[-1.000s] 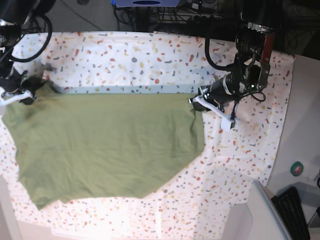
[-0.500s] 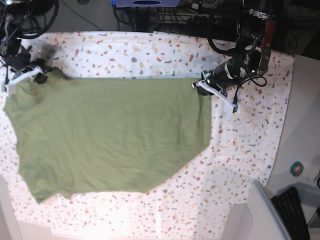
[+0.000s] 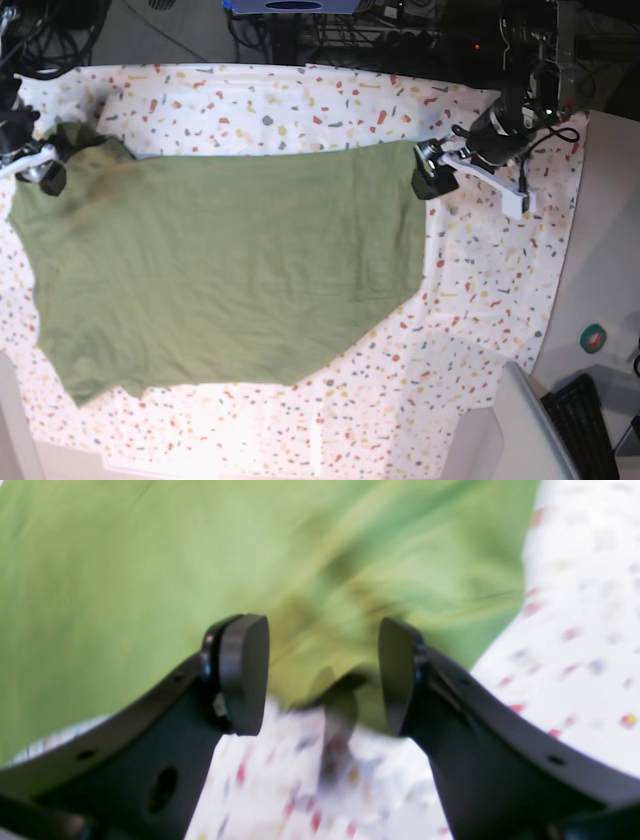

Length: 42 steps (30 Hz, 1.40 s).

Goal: Layout the t-shirt on the table in an organized manner, then fold the t-shirt properly
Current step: 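Release and regrasp the shirt edge with the left gripper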

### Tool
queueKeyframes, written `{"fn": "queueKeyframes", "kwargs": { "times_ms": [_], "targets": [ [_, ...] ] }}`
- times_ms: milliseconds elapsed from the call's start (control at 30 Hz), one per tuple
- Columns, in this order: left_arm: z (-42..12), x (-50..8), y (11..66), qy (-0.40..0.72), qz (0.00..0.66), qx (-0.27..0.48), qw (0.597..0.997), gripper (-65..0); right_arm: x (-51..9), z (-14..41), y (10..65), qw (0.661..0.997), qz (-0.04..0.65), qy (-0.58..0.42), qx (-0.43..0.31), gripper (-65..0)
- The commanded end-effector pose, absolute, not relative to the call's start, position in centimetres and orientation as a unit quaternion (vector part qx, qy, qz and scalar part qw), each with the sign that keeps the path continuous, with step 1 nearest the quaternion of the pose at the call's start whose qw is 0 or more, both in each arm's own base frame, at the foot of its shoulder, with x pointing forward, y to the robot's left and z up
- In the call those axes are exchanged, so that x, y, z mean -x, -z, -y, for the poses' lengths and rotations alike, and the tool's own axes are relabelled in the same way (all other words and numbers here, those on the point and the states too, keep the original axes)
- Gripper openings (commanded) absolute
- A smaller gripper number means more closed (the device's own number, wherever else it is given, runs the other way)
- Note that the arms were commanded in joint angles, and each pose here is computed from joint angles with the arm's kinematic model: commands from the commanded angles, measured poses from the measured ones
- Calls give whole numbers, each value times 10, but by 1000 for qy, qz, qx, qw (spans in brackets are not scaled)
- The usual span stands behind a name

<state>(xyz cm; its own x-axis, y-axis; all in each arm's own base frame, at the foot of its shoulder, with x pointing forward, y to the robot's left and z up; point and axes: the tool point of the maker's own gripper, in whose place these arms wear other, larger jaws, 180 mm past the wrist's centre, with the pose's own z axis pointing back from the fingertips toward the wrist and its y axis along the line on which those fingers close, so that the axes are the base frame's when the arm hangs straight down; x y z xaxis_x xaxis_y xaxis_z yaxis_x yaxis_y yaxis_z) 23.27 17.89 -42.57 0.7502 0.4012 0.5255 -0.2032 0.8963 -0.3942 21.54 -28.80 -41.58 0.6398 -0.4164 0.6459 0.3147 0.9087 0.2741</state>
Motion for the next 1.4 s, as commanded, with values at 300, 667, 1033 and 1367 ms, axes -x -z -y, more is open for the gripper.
{"fn": "queueKeyframes", "kwargs": {
  "times_ms": [300,667,1033,1367],
  "targets": [
    [-115,-278,454,-147,283,221,921,-650,-220,315,465,906,322,259,-88,-650],
    [-117,-275,453,-139,282,218,924,-650,-195,331,462,916,312,247,-46,-650],
    [-191,-255,426,-211,335,168,903,-281,-188,383,431,884,357,302,-2,-185],
    [-164,-228,471,-189,284,224,913,-13,-207,363,472,893,333,288,-89,-74]
  ]
}}
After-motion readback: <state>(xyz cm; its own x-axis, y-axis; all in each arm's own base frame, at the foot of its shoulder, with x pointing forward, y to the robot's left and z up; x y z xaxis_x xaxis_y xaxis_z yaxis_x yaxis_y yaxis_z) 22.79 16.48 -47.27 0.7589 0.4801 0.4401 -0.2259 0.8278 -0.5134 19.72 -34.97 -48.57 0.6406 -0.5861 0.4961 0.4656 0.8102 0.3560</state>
